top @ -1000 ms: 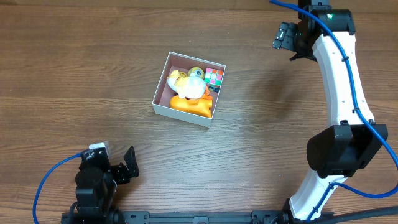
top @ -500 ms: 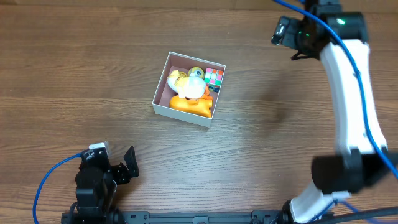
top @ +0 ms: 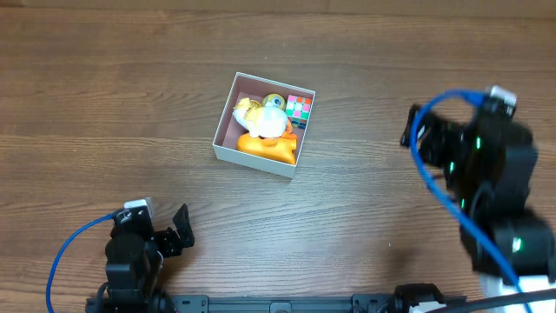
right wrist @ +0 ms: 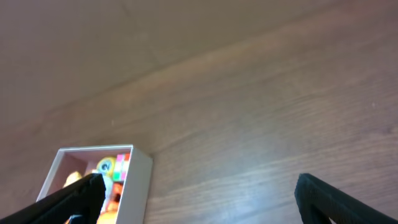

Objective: Pack container

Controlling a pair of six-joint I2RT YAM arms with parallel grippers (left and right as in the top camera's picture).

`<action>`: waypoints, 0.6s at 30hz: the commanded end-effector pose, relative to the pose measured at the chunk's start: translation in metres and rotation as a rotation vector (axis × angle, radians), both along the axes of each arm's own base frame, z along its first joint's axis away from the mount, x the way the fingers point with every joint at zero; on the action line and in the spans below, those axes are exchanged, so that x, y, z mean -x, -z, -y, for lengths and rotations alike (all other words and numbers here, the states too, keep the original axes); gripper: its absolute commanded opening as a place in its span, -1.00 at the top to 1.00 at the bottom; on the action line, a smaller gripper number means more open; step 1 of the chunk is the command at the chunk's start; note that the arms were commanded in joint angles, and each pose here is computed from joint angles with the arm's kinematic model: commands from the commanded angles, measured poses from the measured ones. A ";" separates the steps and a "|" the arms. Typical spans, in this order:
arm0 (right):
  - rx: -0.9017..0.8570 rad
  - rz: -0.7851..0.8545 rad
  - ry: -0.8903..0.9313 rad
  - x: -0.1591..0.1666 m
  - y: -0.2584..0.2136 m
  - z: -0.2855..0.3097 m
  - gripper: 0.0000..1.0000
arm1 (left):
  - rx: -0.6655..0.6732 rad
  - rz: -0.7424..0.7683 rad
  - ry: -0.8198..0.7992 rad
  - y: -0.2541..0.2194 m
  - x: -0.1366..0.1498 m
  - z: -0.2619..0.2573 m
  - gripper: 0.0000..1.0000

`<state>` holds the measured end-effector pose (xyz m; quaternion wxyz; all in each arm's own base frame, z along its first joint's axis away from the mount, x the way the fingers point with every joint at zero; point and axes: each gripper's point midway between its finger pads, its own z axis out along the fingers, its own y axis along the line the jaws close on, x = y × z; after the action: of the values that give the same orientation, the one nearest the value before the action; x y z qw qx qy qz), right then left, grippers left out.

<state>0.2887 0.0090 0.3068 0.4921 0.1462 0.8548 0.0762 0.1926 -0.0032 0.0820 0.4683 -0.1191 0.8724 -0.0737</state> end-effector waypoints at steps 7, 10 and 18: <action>0.025 0.202 -0.147 0.042 0.063 -0.017 -1.00 | -0.015 0.001 0.011 0.003 0.000 0.000 -1.00; 0.002 0.256 -0.197 0.052 0.095 -0.026 -1.00 | -0.015 0.002 0.011 0.003 0.000 0.000 -1.00; -0.007 0.309 -0.223 0.068 0.119 -0.029 -1.00 | -0.015 0.001 0.011 0.003 0.000 0.000 -1.00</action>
<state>0.2253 0.0349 0.1846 0.5962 0.0494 0.7875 0.1482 0.1927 -0.0032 0.0822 0.4686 -0.1191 0.8722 -0.0737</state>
